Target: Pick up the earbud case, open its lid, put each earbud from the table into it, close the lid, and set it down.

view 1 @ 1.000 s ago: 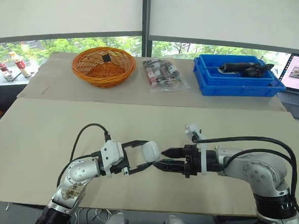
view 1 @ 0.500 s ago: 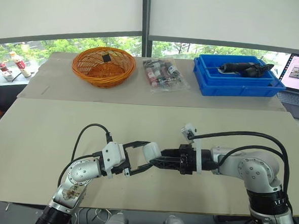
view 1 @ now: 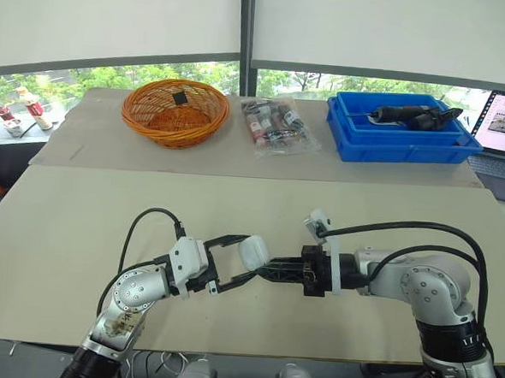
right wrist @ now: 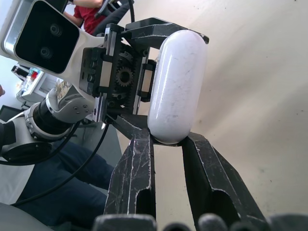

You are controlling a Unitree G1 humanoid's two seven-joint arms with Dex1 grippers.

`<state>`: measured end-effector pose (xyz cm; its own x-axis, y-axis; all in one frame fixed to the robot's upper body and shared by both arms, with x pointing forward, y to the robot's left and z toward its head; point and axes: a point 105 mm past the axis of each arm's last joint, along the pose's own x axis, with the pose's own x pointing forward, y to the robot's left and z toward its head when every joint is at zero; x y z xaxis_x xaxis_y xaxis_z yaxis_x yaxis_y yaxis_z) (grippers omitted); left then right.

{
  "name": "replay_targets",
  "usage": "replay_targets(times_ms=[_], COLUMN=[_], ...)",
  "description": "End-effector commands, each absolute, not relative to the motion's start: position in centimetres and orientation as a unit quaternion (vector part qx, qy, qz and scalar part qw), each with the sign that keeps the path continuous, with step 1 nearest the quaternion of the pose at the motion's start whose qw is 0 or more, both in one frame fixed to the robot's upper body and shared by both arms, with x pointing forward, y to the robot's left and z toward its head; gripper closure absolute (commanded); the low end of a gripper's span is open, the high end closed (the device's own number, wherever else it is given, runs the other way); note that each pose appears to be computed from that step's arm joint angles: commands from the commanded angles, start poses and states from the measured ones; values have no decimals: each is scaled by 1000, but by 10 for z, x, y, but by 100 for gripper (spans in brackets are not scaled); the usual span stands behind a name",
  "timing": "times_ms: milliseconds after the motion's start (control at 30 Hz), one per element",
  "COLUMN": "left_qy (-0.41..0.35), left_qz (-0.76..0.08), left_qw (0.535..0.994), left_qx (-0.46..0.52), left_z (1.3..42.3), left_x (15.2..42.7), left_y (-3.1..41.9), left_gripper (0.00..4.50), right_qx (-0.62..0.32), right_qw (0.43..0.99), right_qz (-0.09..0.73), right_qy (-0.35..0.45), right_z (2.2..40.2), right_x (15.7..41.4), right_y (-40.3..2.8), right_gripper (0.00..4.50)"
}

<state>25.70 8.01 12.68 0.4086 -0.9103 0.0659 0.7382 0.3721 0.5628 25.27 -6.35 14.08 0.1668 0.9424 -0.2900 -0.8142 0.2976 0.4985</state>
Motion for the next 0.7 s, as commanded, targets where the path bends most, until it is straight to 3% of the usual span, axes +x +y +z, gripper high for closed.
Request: replay_targets(times_ms=[33, 200, 233, 367, 700], left_qy=[-218, -215, -215, -212, -213], left_qz=[-516, -517, -517, -518, -520], left_qw=[793, 793, 794, 793, 792], left_qx=[240, 239, 239, 240, 240], left_z=[136, 135, 135, 134, 136], left_x=[252, 252, 252, 252, 253], left_y=[72, 74, 74, 75, 74], left_gripper=[193, 193, 193, 193, 193], right_qx=[104, 89, 86, 75, 84], right_qw=[753, 757, 756, 762, 759], right_qz=[591, 589, 590, 579, 586], right_qy=[269, 268, 269, 278, 269], right_z=[147, 147, 146, 143, 151], right_x=[251, 251, 250, 252, 253], right_y=[-60, -64, -66, -75, -73], right_gripper=[405, 405, 301, 167, 165])
